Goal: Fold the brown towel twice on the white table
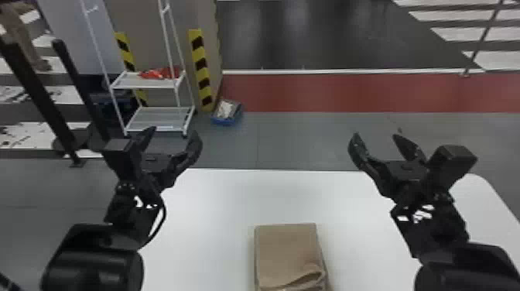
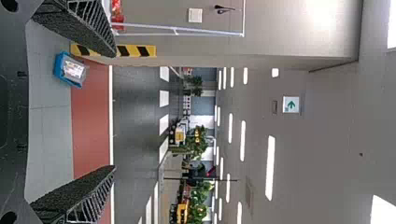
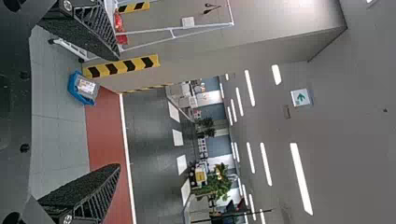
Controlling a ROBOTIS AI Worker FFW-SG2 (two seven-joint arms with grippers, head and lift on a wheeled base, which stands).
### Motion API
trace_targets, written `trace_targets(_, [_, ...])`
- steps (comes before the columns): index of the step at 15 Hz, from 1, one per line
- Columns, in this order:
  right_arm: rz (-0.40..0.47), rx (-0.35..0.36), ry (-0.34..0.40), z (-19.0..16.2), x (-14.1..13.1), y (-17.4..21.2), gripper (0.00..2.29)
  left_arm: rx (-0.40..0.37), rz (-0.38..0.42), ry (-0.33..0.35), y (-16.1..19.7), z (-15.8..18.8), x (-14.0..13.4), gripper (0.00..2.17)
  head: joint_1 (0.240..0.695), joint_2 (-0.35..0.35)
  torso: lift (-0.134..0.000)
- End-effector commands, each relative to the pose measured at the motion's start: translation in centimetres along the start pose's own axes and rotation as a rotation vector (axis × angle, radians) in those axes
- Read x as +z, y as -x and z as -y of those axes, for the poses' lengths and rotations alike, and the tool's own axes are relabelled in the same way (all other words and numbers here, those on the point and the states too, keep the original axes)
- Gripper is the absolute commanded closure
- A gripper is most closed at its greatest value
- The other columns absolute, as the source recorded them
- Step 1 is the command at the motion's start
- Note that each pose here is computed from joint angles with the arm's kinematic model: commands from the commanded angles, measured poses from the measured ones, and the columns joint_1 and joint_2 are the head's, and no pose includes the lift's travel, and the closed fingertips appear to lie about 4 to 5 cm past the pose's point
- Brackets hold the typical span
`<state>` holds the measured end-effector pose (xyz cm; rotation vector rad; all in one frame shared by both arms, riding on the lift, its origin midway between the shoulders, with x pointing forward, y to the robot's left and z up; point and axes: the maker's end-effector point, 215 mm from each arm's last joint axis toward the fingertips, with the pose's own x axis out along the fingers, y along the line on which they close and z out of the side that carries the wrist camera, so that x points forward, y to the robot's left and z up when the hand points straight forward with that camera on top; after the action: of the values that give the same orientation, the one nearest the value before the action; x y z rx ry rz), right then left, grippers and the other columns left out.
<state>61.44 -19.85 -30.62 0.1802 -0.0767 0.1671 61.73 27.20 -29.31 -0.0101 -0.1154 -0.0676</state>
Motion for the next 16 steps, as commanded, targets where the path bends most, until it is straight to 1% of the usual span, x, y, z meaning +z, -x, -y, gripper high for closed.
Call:
trace_targets(1, [0.0,0.0,0.0,-0.01,0.0,0.0,0.07,0.001,-0.001,-0.001,0.05,-0.13,-0.04,0.02,0.616,0.065,0.0])
trace_targets(12, [0.006,-0.005,0.001,0.18,-0.24,-0.12,0.07,0.005,-0.002,-0.005,0.3,-0.61,-0.36,0.02,0.619,0.068,0.0])
trace_targets(16, [0.01,-0.016,-0.015,0.65,-0.76,0.2,0.07,0.008,-0.002,-0.005,0.32,-0.76,-0.56,0.02,0.622,0.068,0.0])
